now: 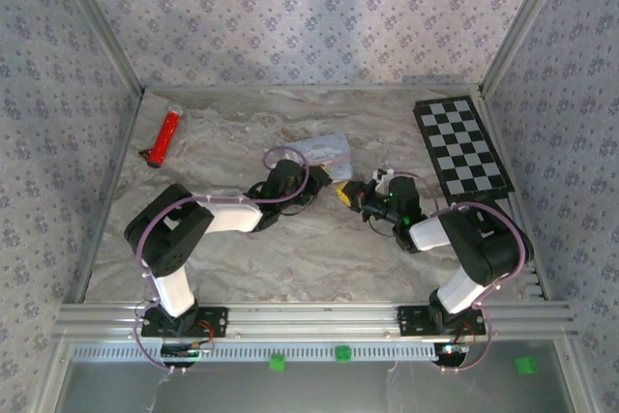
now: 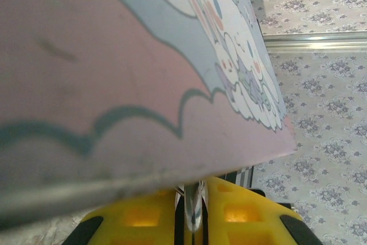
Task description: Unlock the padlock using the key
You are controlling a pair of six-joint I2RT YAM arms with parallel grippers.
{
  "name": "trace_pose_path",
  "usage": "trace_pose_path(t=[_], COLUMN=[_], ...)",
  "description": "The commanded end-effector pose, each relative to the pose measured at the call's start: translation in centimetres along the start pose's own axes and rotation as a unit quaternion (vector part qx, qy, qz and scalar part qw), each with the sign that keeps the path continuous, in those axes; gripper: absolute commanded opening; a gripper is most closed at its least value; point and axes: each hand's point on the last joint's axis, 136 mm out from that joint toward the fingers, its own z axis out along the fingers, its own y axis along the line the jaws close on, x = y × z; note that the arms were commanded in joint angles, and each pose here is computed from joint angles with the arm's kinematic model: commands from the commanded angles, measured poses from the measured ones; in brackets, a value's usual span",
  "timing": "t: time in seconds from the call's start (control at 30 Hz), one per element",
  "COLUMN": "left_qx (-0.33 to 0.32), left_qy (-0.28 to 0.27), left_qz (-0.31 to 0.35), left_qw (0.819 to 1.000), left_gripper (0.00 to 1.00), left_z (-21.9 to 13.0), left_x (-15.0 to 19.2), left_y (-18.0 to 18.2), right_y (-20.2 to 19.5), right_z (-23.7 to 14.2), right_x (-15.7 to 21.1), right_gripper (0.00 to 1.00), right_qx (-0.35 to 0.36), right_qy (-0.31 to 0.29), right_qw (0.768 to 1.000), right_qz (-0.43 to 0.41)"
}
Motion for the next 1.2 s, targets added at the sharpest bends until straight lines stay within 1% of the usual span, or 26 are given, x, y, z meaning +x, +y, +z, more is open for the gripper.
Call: trace_pose_path(t=[0.0, 0.27, 0.5, 0.6, 0.73, 0.87, 1.0, 1.17], left_qx=[0.065, 0.065, 0.063, 0.062, 0.068, 0.077, 0.084, 0.087], left_qy=[0.140, 0.141, 0.141, 0.140, 0.137, 0.132, 0.135, 0.136], left_qz=[0.018, 0.019, 0.019, 0.018, 0.018, 0.016, 0.015, 0.016], left_qw=[0.988, 0.988, 0.988, 0.988, 0.988, 0.988, 0.987, 0.987], left_gripper=[0.05, 0.05, 0.05, 0.05, 0.05, 0.05, 0.05, 0.05], left_z=[-1.0, -0.8, -0.7, -0.7, -0.8, -0.9, -1.0, -1.7], left_x=[7.6, 7.7, 7.7, 7.7, 7.5, 7.2, 7.3, 7.5], left_y=[-4.6, -4.7, -4.7, -4.7, -5.1, -5.7, -6.2, -6.4], right_y=[1.9, 5.0, 5.2, 5.6, 5.1, 4.6, 3.8, 1.5], right_z=[0.6, 2.5, 2.3, 2.6, 2.6, 3.1, 3.4, 2.0], right_x=[-2.5, 1.4, 1.9, 2.9, 3.4, 4.6, 3.9, -0.3], right_gripper=[0.00, 0.00, 0.00, 0.00, 0.00, 0.00, 0.00, 0.00], right_qx=[-0.031, -0.059, -0.060, -0.061, -0.060, -0.062, -0.066, -0.044], right_qy=[-0.051, -0.007, -0.004, 0.007, 0.003, 0.013, 0.007, -0.038], right_qw=[0.998, 0.997, 0.997, 0.997, 0.997, 0.997, 0.997, 0.998], right_qz=[-0.021, -0.044, -0.046, -0.049, -0.045, -0.038, -0.026, -0.016])
